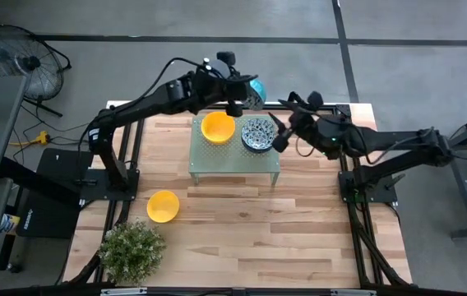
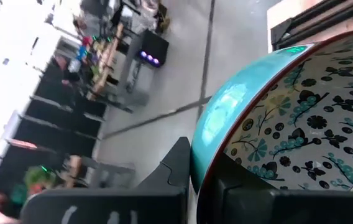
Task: Pick & Place Mini bowls
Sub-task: Stack the blue bowl on top of the blue bowls on the shelf
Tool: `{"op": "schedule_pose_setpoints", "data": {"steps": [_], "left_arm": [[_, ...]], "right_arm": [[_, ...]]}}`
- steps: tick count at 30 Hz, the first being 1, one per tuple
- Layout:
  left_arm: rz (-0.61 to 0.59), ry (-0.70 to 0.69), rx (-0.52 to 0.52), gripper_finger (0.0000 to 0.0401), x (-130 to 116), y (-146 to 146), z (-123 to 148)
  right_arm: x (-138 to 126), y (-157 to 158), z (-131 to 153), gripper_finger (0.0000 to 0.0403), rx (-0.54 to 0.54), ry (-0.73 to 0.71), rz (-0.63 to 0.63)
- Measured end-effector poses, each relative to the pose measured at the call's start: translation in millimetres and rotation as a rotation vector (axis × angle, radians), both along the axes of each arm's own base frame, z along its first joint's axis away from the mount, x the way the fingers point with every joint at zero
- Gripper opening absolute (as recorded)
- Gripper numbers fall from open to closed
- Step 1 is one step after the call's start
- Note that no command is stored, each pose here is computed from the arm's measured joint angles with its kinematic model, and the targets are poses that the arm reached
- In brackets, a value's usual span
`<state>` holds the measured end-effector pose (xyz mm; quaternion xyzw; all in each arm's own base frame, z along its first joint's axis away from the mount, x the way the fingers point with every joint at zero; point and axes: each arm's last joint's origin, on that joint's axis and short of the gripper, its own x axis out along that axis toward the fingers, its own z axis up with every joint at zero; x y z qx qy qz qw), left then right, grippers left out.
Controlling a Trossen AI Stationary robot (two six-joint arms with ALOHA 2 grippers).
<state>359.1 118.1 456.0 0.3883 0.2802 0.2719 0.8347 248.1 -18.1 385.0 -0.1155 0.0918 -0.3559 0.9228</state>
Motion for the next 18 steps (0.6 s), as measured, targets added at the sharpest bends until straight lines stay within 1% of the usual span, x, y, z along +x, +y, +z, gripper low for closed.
{"op": "schedule_pose_setpoints", "data": {"steps": [1,3,6,8,10,13,15,18], "left_arm": [[-0.005,0.004,0.022,0.0007,2,-1,0],[-0.009,-0.016,0.065,0.0007,7,-4,3],[-0.035,0.022,0.105,0.0007,10,-6,2],[-0.055,0.026,0.134,0.0007,11,-9,3],[-0.07,0.03,0.162,0.0007,12,-11,5],[-0.098,0.041,0.207,0.0007,13,-16,7],[-0.122,0.044,0.246,0.0007,15,-22,10],[-0.109,0.081,0.305,0.0007,16,-26,11]], "right_arm": [[5,0,3,0.0204,-0.022,0.019,0.003],[14,0,10,0.0204,-0.033,0.02,0.006],[23,0,18,0.0204,-0.028,0.001,0.0],[27,0,20,0.0205,-0.057,0.026,-0.02],[29,-1,20,0.0205,-0.085,0.054,-0.059],[29,-4,18,0.0204,-0.092,0.072,-0.118],[29,-7,17,0.0204,-0.09,0.085,-0.118],[29,-11,16,0.0205,-0.093,0.107,-0.099]]}}
